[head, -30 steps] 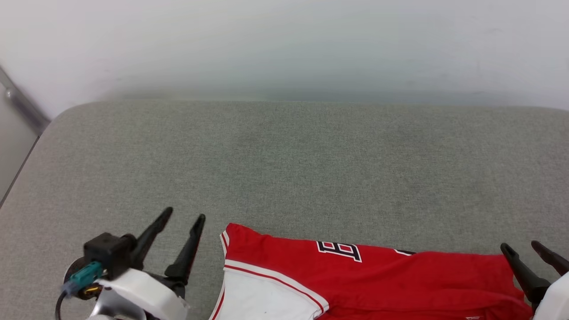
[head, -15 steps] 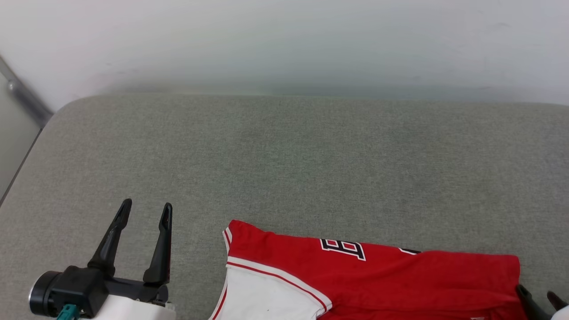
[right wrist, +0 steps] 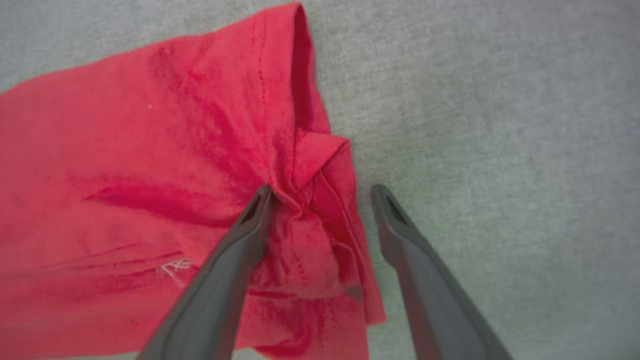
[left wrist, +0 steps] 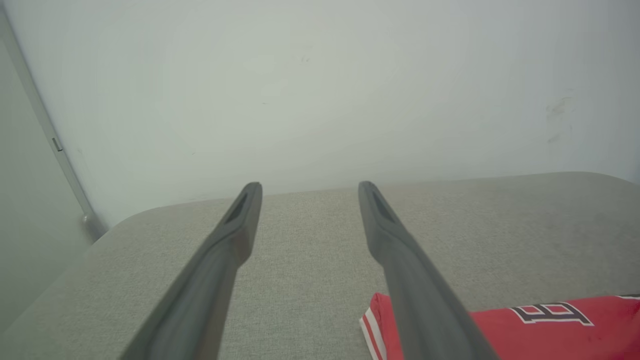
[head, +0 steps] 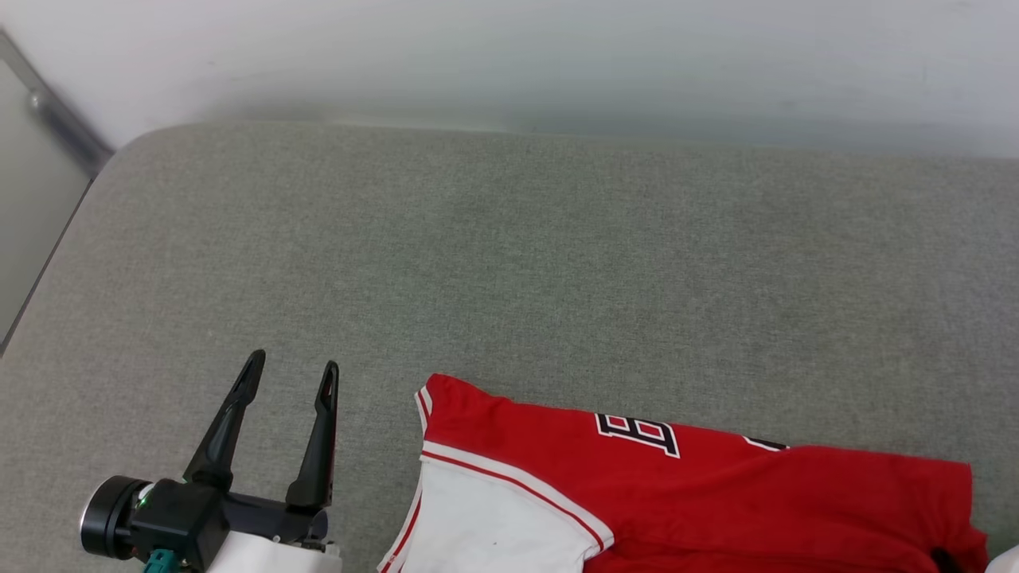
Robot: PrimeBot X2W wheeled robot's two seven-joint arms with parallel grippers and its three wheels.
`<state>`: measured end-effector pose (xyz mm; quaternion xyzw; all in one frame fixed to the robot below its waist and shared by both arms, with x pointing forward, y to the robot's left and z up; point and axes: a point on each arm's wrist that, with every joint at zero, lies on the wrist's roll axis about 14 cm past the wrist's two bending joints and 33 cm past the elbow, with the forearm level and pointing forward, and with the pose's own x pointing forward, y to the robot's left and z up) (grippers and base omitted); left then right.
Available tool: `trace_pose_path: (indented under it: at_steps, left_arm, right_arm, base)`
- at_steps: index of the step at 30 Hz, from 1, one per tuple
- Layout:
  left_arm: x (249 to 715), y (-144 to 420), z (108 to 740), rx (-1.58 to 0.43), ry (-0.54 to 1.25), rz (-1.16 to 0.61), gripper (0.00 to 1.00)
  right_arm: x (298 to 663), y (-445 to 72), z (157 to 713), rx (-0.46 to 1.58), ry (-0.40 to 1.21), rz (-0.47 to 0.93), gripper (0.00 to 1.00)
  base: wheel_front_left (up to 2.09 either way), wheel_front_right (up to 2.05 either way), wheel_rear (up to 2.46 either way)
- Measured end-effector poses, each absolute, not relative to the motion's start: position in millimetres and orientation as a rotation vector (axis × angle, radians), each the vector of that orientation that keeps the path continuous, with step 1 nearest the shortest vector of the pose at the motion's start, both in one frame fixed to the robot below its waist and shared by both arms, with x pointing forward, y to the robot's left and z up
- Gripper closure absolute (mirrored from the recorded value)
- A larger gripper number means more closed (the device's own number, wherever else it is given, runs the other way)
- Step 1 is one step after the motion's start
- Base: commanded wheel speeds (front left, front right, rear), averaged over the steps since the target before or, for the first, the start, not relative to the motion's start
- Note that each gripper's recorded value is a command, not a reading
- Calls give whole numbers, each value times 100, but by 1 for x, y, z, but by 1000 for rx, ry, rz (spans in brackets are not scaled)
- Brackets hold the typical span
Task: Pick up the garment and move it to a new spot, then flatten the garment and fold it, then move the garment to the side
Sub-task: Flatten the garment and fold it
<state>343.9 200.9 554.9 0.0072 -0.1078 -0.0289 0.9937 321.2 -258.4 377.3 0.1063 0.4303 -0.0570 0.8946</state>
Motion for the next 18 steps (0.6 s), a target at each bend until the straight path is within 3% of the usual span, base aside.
trace_pose_path:
  at_steps: [12, 18]
  left_arm:
    - [346, 202, 545, 13, -185, -51, 0]
    - [344, 204, 547, 17, -193, -46, 0]
  right_arm:
    - [318, -242, 340, 232, 1032, -64, 0]
    - [322, -224, 341, 273, 1018, -8, 0]
  base:
    - [0, 0, 0]
    - [0, 0, 0]
